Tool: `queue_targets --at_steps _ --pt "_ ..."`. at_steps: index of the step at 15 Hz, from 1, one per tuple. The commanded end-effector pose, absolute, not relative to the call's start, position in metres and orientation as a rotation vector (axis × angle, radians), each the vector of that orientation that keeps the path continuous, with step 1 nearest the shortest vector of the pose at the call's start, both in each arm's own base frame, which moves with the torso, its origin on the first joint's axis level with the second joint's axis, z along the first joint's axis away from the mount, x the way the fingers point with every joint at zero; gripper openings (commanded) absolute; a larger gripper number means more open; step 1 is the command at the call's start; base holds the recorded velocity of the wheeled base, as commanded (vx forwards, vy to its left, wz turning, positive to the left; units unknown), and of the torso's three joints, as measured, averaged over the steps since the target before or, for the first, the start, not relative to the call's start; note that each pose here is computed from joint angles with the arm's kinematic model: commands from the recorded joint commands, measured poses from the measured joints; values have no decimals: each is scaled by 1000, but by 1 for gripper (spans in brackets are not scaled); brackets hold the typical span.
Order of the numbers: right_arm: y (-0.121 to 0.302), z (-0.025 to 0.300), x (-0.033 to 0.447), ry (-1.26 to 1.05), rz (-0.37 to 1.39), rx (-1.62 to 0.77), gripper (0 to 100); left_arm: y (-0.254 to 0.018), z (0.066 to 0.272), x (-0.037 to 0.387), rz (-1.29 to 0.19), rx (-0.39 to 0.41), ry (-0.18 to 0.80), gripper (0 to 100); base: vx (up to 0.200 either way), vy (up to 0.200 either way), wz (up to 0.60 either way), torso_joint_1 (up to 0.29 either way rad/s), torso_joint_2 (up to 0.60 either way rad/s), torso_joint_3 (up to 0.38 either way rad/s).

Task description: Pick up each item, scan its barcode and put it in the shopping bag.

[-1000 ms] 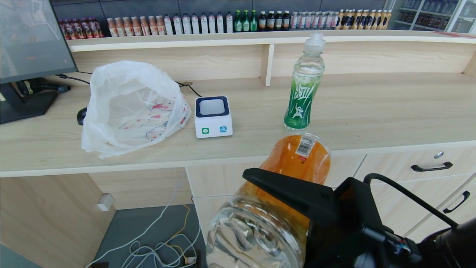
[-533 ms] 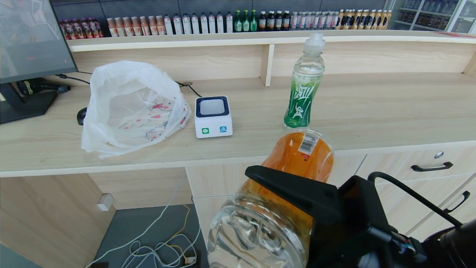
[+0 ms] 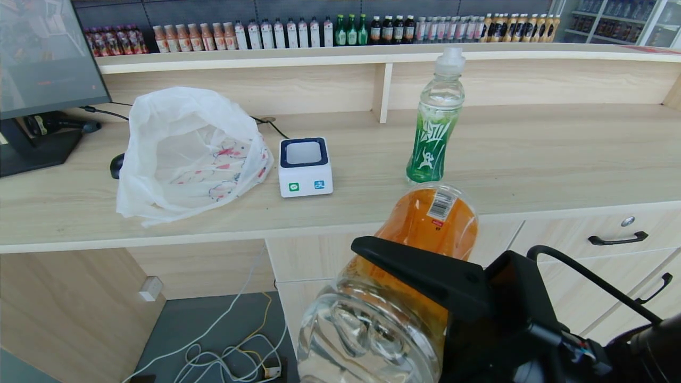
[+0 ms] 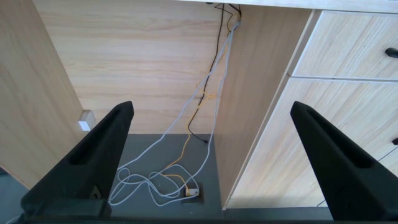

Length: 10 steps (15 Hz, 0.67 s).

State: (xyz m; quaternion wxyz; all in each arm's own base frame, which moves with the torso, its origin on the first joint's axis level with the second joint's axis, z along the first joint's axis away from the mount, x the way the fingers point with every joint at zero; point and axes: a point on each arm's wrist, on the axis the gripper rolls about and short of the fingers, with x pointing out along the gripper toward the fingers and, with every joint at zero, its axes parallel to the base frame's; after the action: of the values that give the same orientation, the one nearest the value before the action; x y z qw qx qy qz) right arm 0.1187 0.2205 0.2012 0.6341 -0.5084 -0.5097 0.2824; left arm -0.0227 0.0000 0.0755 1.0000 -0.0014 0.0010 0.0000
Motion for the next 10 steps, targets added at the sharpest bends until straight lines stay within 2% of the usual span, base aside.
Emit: queue_targets --at_steps 1,10 --pt "221 201 119 -1166 646 -1162 0 0 76 -23 0 -5 2 100 0 0 0 0 0 0" --pt "222 198 119 -1126 691 -1109 0 0 76 -23 0 -3 2 100 0 0 0 0 0 0"
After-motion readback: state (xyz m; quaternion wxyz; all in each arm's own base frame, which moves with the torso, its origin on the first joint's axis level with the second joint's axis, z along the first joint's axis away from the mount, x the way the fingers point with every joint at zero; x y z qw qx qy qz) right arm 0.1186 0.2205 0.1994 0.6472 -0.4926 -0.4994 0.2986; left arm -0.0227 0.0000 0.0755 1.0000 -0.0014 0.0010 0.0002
